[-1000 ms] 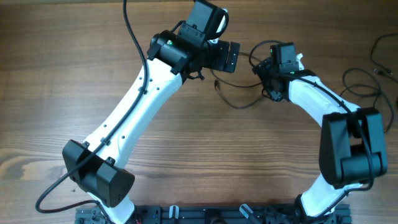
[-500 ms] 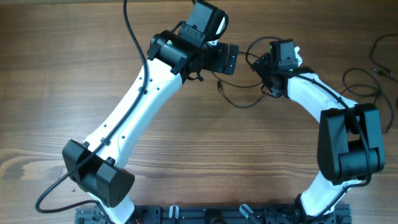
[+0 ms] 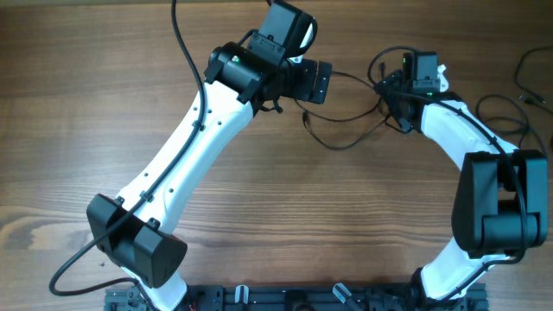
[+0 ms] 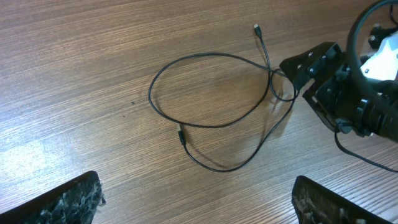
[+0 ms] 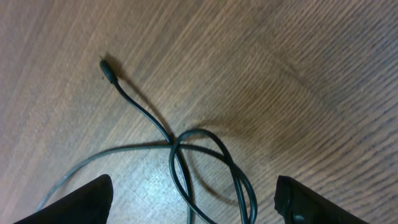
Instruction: Untangle cables
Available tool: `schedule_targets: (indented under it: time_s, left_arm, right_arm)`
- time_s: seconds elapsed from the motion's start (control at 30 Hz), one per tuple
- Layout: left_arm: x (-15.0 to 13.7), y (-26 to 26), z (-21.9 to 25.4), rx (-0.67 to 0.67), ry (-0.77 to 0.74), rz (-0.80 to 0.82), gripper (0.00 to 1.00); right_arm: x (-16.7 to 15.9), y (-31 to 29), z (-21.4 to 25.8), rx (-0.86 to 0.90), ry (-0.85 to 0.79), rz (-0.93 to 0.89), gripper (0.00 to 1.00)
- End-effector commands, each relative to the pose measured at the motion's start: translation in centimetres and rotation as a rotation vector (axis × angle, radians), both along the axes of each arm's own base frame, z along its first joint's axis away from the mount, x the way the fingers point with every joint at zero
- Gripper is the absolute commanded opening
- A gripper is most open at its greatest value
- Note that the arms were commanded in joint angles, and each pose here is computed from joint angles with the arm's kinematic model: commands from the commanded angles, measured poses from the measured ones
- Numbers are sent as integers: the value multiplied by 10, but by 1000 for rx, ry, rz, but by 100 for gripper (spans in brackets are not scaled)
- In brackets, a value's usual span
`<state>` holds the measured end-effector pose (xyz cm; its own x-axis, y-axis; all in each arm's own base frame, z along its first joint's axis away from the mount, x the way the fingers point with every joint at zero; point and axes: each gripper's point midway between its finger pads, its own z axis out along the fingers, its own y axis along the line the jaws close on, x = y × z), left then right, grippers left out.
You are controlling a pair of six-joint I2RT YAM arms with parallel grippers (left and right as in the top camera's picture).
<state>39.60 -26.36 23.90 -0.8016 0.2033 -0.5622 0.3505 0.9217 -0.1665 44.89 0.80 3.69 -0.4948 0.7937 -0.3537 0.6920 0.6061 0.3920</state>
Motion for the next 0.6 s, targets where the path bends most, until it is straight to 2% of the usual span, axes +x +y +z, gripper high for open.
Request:
schedule_targets:
  time_s: [0.0,0.1,0.2,0.3,0.57]
  left_arm:
    - [1,0,-5,-2,15,3,100]
    - [1,0,-5,-2,15,3,100]
    - [1,0,-5,-1,16,3,100]
    - [0,0,-6,1,18,3,100]
    - [0,0,-6,1,18,3,100]
  right_arm:
    - [5,3,7,-30,-14,22,85]
    - [11,4,9,-29,-37,24,84]
    - [29,6,30,-7,-123,28,79]
    - [40,5,50,-14,-162,42,79]
    - [24,10,22,-17,-49,54,82]
